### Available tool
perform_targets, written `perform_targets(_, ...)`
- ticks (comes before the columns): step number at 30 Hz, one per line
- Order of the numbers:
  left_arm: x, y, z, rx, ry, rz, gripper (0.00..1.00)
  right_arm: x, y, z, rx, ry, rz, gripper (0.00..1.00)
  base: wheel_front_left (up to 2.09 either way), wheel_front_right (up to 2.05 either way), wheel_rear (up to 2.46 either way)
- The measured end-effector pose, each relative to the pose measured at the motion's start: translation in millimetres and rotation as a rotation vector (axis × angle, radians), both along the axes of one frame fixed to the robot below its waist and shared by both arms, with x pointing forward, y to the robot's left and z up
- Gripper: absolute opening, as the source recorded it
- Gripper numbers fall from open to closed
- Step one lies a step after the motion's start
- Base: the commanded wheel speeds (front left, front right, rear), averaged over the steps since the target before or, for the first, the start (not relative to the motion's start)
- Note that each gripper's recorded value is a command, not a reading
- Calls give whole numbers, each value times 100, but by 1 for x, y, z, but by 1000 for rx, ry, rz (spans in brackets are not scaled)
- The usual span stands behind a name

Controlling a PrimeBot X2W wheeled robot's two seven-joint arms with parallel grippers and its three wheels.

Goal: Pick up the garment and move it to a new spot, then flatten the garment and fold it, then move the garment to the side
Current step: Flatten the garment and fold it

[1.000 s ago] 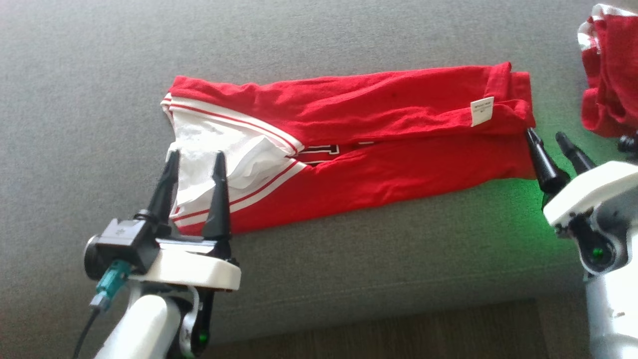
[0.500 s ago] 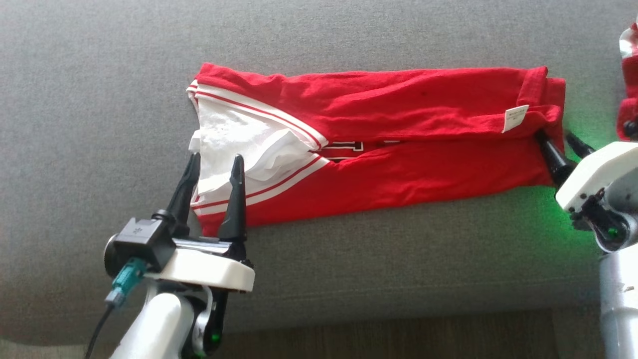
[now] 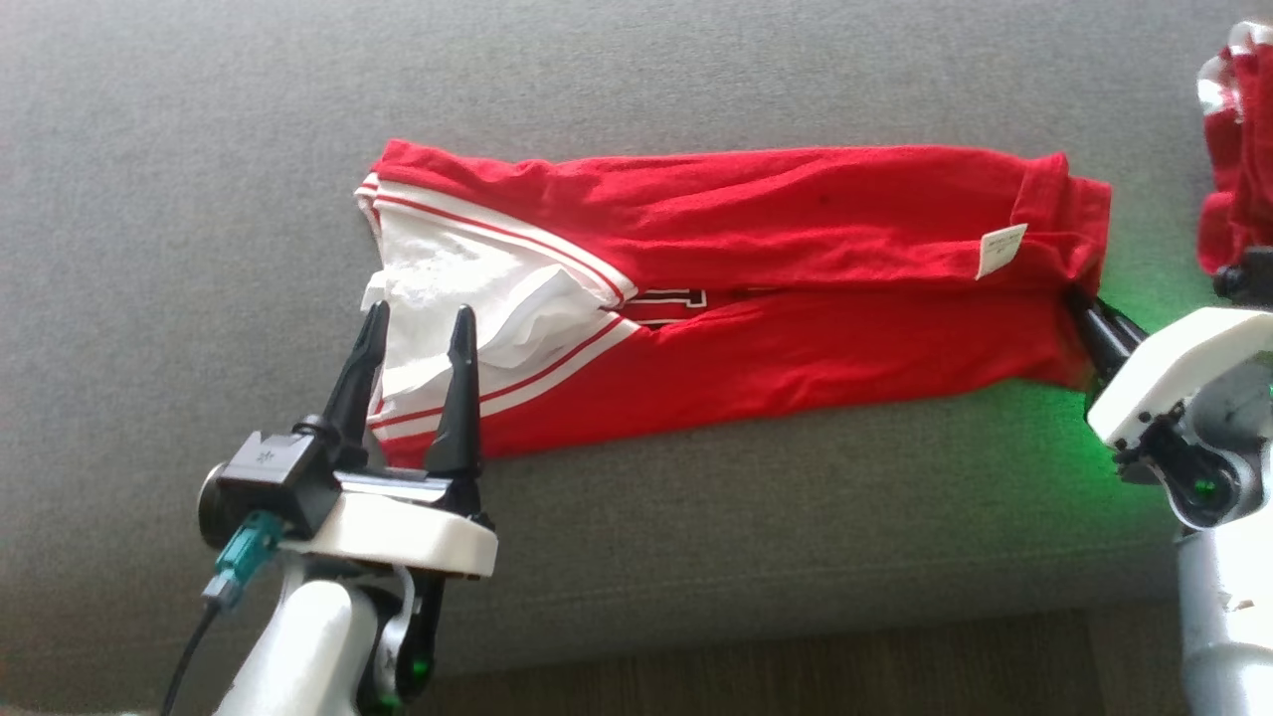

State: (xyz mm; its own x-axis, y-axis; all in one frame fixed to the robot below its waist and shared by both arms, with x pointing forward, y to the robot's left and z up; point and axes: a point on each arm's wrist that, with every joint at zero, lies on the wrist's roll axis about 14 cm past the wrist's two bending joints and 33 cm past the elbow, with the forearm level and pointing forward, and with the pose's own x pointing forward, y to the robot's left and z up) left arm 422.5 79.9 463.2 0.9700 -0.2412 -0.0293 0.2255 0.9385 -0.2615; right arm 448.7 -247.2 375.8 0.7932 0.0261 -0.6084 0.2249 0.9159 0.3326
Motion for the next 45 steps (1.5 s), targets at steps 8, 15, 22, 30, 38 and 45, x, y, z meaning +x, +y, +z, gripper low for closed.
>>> perform_targets(8, -2, -4, -5, 5, 10, -20, 100, -1, -38, 26, -54, -78, -70, 0, 0, 0, 0)
perform_targets(15, -4, -8, -1, 7, -1, -35, 100, 9, -33, 63, -46, -176, -36, 0, 0, 0, 0)
perform_targets(22, -9, -8, 2, -1, -5, -35, 100, 25, 10, 109, -16, -299, 97, 0, 0, 0, 0)
perform_targets(30, -13, 2, 8, -10, -12, 5, 100, 35, 77, 139, 37, -380, 269, 0, 0, 0, 0)
perform_targets(38, -28, 28, 7, -4, 4, 97, 100, 31, 163, 147, 137, -392, 468, 0, 0, 0, 0)
perform_targets(45, -37, 42, 8, -2, 6, 141, 100, 17, 226, 121, 220, -298, 618, 0, 0, 0, 0)
